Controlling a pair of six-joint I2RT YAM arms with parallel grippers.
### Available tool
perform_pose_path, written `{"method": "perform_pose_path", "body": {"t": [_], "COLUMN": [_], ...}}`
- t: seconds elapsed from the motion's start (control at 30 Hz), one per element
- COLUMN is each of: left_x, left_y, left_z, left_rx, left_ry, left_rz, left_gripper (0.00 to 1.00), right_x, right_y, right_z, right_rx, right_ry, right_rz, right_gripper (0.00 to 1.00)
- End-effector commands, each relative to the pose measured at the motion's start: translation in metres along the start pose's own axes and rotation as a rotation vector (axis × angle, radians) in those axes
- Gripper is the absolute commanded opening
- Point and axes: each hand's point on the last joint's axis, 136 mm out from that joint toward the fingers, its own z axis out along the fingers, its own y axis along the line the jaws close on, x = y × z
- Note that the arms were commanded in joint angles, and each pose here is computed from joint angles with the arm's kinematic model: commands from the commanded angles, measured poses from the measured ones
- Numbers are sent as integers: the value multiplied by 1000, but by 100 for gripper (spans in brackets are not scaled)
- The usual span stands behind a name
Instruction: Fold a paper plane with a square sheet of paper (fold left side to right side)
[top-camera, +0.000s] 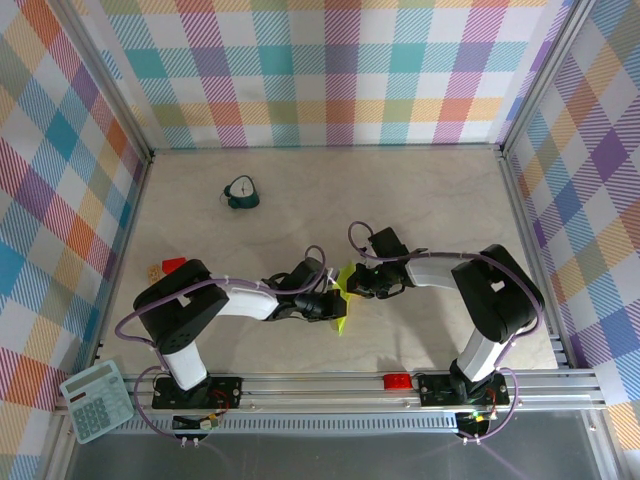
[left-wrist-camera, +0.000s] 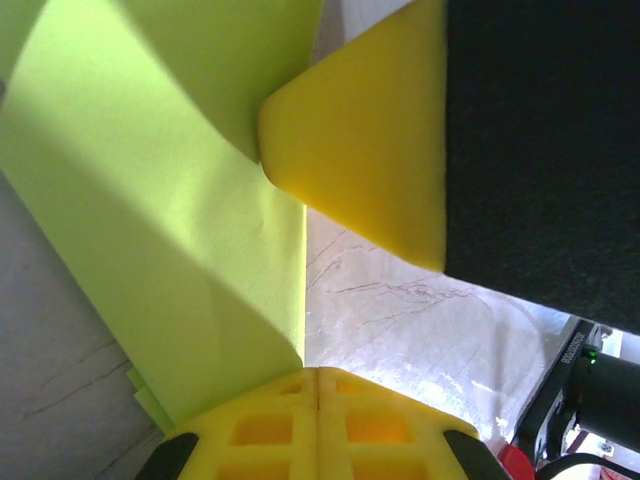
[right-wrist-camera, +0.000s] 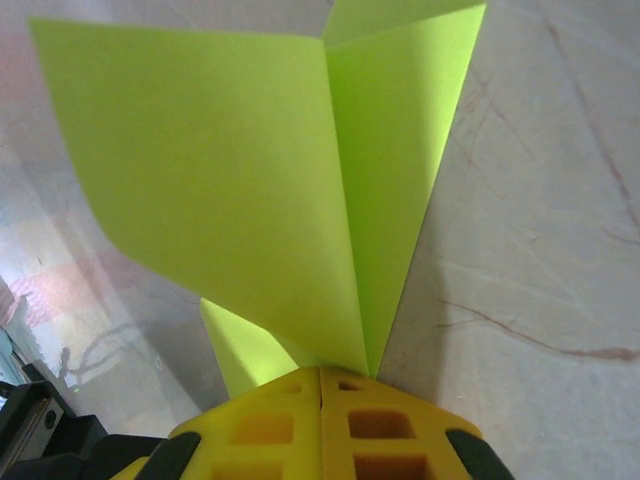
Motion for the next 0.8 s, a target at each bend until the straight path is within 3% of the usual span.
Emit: {"method": "perform_pose_path", "body": {"t": [0.0,0.37,0.77], "left_x": [23,49,70], "left_y": [22,52,72], "left_z": [7,3,-20], "left_rx": [-75,-198,-253], "left_ry": [55,95,133], "left_rz": [-18,-3,85], "left_gripper": [0,0,0], "right_x": [17,-3,24], "right_y": [-17,33,44], "right_z": [5,-33,-17], "right_rx": [78,-69,-158], "right_ry": [71,-68,-29], "right_rz": [23,-73,-115], "right_gripper": [0,0,0]}}
